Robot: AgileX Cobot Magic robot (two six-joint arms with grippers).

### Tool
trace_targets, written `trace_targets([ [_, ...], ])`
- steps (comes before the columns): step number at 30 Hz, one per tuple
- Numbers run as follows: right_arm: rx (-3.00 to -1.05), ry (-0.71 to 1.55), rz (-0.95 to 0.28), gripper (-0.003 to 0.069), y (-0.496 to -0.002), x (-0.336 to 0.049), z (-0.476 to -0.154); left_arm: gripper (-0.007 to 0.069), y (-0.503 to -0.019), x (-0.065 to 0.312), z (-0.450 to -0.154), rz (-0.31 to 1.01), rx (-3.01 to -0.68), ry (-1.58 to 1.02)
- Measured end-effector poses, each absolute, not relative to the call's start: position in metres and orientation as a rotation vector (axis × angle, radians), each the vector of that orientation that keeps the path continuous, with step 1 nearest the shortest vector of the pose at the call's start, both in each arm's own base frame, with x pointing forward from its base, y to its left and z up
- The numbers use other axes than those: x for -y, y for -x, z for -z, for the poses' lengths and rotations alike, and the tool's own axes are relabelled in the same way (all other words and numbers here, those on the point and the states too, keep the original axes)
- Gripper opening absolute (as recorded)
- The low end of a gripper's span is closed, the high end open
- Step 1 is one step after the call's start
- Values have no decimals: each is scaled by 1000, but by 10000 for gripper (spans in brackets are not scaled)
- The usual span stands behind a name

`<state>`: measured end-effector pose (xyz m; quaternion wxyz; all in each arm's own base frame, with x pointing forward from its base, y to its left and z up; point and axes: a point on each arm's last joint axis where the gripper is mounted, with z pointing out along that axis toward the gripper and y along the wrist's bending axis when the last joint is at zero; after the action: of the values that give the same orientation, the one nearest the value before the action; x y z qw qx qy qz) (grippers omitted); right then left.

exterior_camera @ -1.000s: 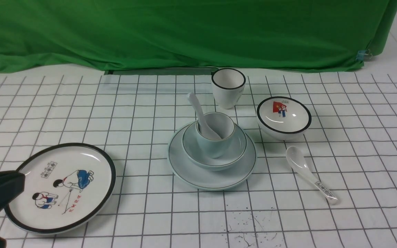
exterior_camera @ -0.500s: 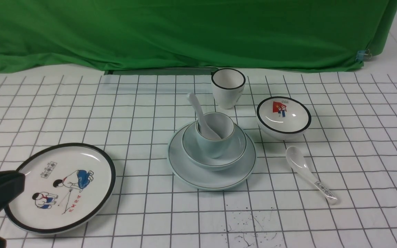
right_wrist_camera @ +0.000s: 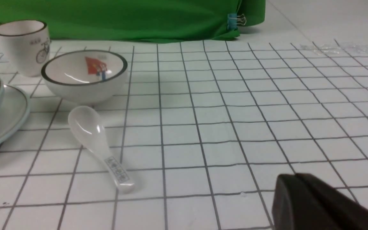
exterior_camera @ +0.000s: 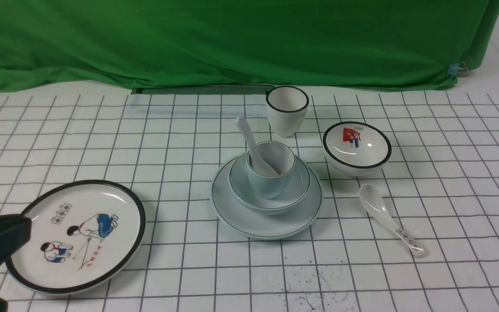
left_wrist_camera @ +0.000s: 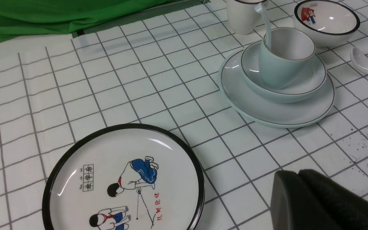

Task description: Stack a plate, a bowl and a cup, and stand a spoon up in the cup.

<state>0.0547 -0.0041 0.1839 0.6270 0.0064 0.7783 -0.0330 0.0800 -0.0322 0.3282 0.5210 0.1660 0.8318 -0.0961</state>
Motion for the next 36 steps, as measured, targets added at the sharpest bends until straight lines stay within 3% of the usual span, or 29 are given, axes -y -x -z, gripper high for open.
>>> trace_targets([
  [30, -1795, -15, 77, 72, -54, 4, -183, -30, -80, 32, -328, 229, -1992, -398],
  [36, -1795, -15, 77, 85, -54, 4, -183, -30, -79, 34, -314, 309, -1774, -340],
])
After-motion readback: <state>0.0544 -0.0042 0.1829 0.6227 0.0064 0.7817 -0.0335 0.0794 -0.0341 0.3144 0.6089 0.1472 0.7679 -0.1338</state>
